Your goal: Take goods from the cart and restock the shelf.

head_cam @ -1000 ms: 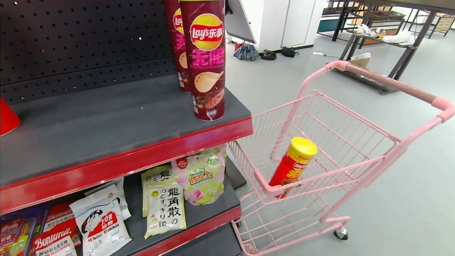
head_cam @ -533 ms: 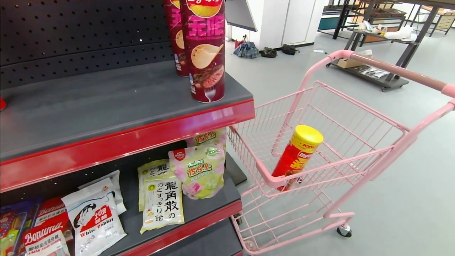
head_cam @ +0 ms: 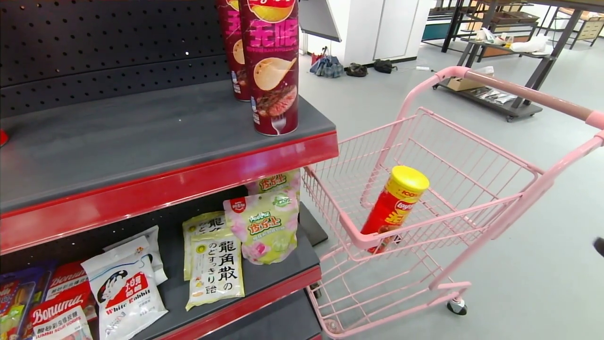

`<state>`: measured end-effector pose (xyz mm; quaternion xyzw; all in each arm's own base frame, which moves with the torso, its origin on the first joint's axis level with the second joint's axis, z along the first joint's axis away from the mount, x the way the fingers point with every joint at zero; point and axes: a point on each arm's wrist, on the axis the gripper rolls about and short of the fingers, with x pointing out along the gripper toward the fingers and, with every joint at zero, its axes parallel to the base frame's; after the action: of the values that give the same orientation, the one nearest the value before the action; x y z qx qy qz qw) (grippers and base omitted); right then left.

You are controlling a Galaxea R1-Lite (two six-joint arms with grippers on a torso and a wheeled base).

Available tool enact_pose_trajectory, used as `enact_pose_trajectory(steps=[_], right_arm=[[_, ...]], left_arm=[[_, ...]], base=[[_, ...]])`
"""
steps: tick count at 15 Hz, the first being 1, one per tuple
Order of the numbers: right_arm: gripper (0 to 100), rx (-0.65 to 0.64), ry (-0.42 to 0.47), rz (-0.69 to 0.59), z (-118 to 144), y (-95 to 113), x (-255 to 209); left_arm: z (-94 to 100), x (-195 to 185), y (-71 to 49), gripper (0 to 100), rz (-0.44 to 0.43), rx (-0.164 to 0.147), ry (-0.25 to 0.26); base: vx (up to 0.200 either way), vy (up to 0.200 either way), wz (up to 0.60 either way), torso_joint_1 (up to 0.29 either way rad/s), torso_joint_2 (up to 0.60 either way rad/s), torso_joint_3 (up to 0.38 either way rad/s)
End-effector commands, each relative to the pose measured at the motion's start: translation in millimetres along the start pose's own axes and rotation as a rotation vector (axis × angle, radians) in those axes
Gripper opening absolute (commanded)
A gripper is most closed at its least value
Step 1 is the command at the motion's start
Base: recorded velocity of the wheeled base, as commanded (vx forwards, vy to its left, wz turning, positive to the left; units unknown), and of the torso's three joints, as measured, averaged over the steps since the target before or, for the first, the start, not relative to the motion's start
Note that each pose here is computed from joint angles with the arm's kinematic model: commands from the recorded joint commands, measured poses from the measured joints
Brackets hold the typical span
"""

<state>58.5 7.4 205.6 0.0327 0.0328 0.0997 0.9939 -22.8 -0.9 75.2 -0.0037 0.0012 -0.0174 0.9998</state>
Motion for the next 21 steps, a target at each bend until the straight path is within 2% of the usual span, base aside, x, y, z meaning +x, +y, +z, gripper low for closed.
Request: enact_pose_trajectory(steps=[1, 2, 3, 7, 9, 21], right_arm=[[100, 0.036, 0.214, 0.112, -33, 1, 125], [100, 0.038, 0.229, 0.136, -49, 0, 144], [100, 0.04, 0.233, 0.161, -55, 0, 152], [100, 0.036, 0.268, 0.257, -64, 15, 171], [100, 0.036, 0.282, 0.267, -67, 17, 176], [100, 0.046, 0.292, 0.274, -76, 22, 249]], left_arm=[[0.0, 0, 0.0, 100, 0.001, 0.0, 0.001], [0.0, 0, 0.0, 100, 0.001, 0.001, 0.001], [0.0, 0, 0.0, 100, 0.001, 0.001, 0.001], [0.1, 0, 0.0, 100, 0.001, 0.011, -0.001], [0.1, 0, 0.0, 100, 0.001, 0.02, -0.001], [0.1, 0, 0.0, 100, 0.004, 0.018, -0.001]], base=[[0.0, 0.0, 0.0, 0.0, 0.0, 0.0], [0.0, 0.0, 0.0, 0.0, 0.0, 0.0], [0.0, 0.0, 0.0, 0.0, 0.0, 0.0], [0.0, 0.0, 0.0, 0.0, 0.0, 0.0], [0.0, 0.0, 0.0, 0.0, 0.0, 0.0], [0.0, 0.0, 0.0, 0.0, 0.0, 0.0]])
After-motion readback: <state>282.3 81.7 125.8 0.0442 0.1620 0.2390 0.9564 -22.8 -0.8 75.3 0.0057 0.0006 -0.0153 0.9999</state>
